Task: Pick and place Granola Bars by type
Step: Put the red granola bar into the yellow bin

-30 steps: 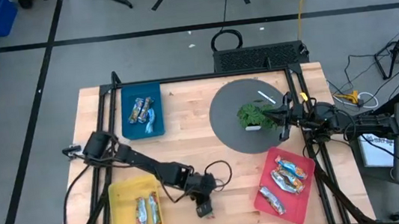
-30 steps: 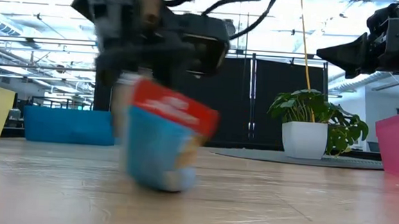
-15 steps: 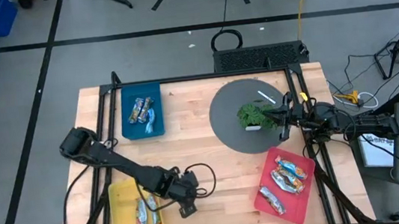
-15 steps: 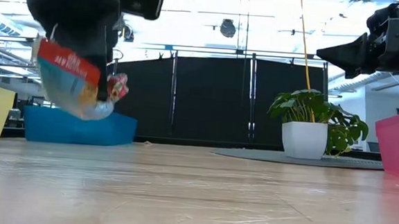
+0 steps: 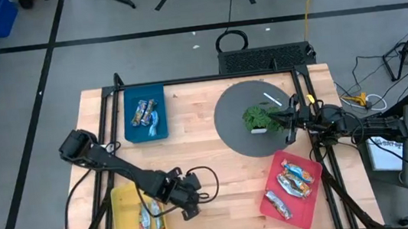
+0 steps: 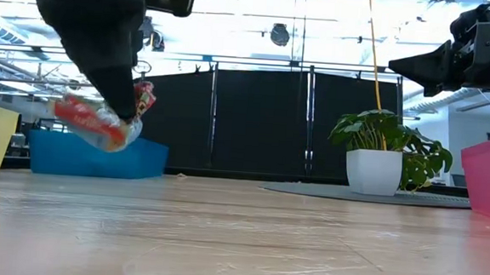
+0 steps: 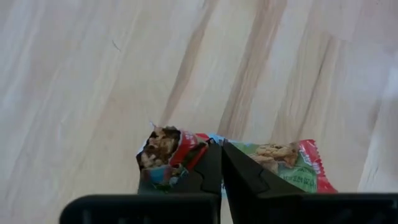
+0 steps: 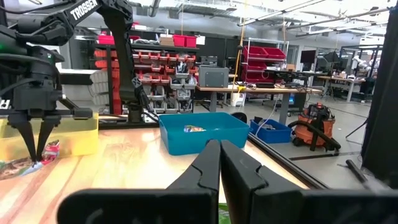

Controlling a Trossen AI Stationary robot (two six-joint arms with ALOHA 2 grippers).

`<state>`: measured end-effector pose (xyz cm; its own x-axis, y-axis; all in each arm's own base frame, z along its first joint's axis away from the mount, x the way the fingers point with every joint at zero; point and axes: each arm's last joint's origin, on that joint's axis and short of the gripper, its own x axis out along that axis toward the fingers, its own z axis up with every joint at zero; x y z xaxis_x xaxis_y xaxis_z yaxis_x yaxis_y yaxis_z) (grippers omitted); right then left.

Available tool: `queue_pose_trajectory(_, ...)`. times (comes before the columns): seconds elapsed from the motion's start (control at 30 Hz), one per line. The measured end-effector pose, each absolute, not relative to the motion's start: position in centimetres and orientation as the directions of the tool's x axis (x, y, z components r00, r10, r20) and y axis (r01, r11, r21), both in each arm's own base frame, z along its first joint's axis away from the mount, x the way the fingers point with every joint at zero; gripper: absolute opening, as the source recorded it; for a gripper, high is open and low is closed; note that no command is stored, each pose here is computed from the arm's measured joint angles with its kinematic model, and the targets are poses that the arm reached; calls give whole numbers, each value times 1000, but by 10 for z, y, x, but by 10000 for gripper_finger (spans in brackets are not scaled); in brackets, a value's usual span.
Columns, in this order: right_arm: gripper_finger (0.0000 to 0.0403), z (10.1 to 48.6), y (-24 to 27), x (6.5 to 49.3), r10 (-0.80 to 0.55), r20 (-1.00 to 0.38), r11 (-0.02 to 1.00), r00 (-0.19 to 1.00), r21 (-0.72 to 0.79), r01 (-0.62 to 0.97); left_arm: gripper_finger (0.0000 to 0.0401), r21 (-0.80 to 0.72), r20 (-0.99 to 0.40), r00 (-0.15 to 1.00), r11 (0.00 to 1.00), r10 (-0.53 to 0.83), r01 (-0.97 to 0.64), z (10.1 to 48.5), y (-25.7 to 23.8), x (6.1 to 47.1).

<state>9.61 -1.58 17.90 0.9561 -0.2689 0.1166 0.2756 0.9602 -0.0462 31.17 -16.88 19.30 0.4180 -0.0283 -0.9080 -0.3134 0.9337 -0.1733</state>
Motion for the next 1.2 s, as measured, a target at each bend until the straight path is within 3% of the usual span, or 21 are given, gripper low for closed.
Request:
queue_pose_trajectory(0.43,6,179,-16,96,-269,116,960,956,-46,276,2,-134,-933,361,931,-3,-339,194,-178,296)
queue_pose_trajectory(0.7,6,179,-16,96,-269,116,960,956,-46,276,1,-215,-825,564,914,17,-343,252,-184,266)
queue_pose_trajectory(0.83,6,179,-16,96,-269,116,960,956,-46,276,1,-251,-813,583,906,-6,-340,273,-188,239)
queue_pose_trajectory(1.07,6,179,-16,96,-269,116,960,956,-46,276,1,-234,-925,379,835,-34,-498,276,-202,183)
queue_pose_trajectory(1.2,6,179,-16,96,-269,116,960,956,-46,276,0,-270,-948,296,783,-115,-560,273,-222,160)
